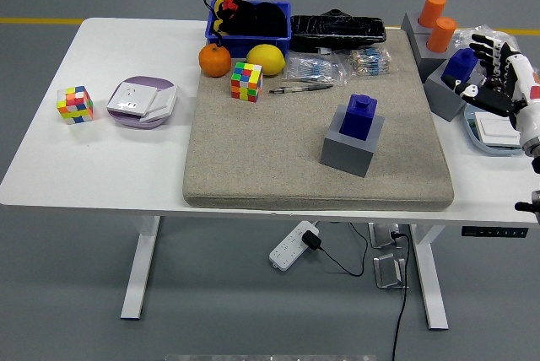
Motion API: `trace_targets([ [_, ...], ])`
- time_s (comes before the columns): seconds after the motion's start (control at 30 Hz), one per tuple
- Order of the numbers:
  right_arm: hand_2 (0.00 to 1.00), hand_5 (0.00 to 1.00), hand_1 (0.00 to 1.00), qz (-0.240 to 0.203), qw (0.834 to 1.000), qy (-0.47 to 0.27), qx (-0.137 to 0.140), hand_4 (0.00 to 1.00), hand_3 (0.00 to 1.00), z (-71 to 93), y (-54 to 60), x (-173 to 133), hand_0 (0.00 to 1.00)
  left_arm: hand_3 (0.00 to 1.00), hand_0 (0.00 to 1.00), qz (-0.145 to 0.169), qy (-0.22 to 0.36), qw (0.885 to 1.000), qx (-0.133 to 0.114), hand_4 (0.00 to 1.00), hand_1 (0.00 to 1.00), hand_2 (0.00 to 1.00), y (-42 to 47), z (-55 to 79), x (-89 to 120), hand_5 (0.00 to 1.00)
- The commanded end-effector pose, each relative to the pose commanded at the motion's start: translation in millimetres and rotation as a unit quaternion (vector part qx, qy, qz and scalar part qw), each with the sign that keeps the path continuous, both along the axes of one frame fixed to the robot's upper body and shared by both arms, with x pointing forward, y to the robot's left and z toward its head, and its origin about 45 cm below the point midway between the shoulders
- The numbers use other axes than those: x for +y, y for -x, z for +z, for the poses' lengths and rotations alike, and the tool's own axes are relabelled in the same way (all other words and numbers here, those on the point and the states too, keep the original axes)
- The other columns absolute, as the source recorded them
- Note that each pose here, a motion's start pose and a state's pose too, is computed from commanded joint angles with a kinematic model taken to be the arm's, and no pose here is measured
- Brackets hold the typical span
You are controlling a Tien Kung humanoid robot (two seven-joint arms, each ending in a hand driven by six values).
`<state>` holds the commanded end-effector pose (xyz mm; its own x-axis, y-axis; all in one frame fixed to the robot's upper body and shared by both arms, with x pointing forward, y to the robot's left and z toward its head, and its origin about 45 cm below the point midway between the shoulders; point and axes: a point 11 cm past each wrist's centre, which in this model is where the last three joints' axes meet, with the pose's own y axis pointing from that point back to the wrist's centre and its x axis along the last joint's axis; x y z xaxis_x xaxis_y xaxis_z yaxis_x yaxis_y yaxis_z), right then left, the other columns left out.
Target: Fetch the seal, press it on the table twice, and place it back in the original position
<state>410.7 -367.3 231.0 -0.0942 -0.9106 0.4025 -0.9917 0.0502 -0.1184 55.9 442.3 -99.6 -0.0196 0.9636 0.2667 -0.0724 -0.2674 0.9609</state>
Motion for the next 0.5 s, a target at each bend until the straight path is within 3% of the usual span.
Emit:
trace_targets([
  [0.5, 0.79, 0.189, 0.81, -0.074, 0.997, -0.011, -0.01, 0.998, 0.739, 6.2, 20.2, -55, 0.866, 0.719, 0.719, -0.001, -0.003, 1.0, 0.001, 0.641, 0.692, 0.683, 1.2, 0.5, 2, 0.241],
])
